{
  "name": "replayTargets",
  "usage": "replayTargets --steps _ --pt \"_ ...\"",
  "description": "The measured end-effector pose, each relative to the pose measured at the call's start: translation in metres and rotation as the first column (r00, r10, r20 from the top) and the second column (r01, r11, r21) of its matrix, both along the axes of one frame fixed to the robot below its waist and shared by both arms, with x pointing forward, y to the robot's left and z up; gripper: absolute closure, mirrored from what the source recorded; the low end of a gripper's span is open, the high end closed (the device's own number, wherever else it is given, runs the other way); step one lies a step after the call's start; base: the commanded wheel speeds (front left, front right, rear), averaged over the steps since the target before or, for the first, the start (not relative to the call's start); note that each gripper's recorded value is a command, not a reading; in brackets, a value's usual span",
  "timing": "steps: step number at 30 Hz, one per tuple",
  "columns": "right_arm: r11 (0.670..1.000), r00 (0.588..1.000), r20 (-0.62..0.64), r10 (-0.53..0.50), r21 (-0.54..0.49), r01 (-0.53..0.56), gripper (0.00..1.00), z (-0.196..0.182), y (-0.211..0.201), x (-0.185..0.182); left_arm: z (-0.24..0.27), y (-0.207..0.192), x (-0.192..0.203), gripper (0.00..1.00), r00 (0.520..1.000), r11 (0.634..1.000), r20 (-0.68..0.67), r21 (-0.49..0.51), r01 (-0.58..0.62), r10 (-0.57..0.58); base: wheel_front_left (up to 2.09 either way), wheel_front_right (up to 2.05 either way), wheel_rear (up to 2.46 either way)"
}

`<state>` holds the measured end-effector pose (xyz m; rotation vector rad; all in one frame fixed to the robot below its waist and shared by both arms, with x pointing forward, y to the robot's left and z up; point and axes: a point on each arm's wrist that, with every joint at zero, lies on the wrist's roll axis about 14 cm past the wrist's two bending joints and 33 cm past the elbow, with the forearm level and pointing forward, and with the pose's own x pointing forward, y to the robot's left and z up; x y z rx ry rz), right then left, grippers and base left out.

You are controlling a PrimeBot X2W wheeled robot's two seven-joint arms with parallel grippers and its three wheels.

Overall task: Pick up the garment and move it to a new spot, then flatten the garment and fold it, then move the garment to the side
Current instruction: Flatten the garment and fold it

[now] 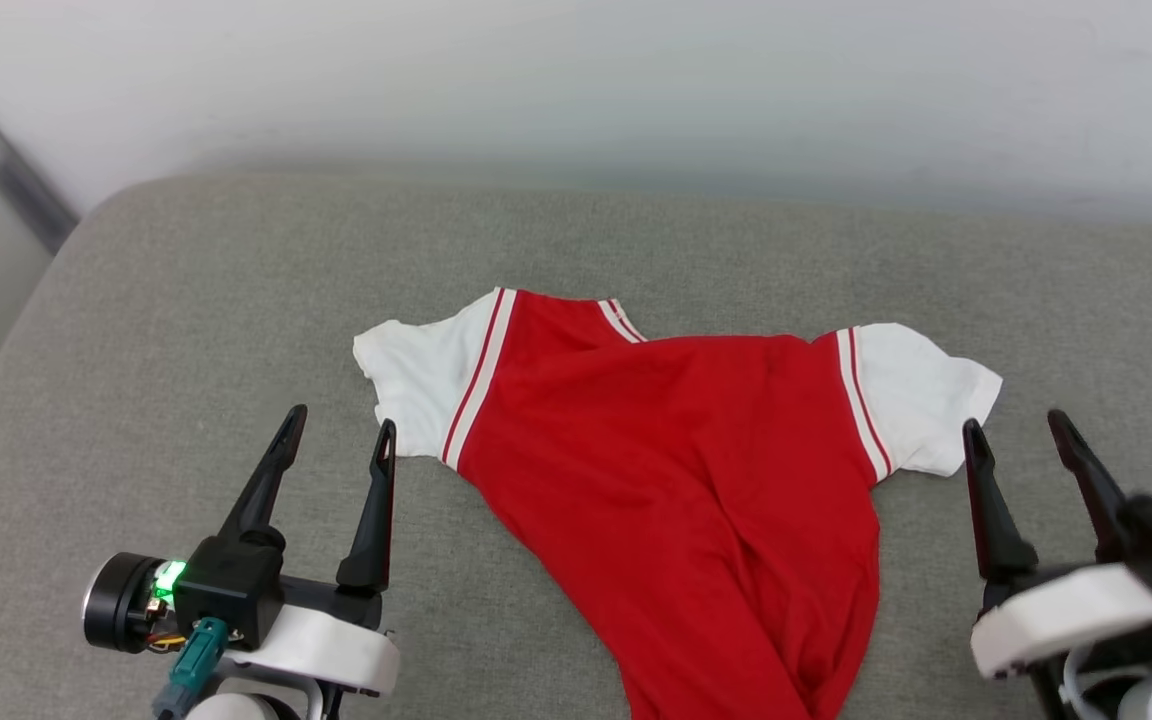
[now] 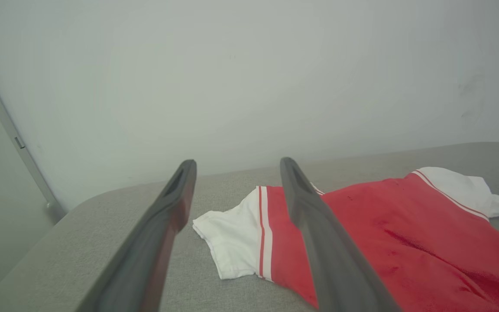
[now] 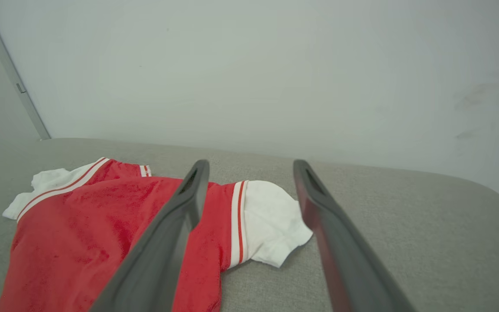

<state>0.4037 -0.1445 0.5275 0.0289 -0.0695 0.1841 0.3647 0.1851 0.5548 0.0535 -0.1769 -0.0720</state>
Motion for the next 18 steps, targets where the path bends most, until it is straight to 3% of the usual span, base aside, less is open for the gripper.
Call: replayTargets --steps 3,5,11,14,18 --pt "0.994 0.986 -0.153 0.067 -0.078 -0.08 0.0 -0.012 0.007 0.015 -0.007 0.004 0.003 0.0 1.0 1.0 -0.018 0.012 -0.006 0.006 0.0 0.0 0.0" --pt "0.98 0.946 -0.302 0.118 -0.116 -0.159 0.0 -0.029 0.014 0.019 -0.009 0.004 0.006 0.0 1.0 1.0 -0.024 0.01 -0.005 0.005 0.0 0.0 0.0" --pt "0.923 0.722 -0.671 0.171 -0.147 -0.356 0.0 -0.062 0.026 0.027 -0.022 0.007 0.014 0.0 0.998 1.0 -0.054 0.011 -0.012 0.012 0.0 0.0 0.0" --pt "0.887 0.61 -0.775 0.164 -0.155 -0.435 0.0 -0.075 0.035 0.029 -0.024 0.006 0.017 0.0 0.998 1.0 -0.06 0.001 -0.016 0.016 0.0 0.0 0.0" --pt "0.844 0.498 -0.859 0.12 -0.176 -0.506 0.0 -0.096 0.041 0.034 -0.03 0.012 0.016 0.0 0.996 0.999 -0.077 -0.001 -0.041 0.04 0.0 0.0 0.0"
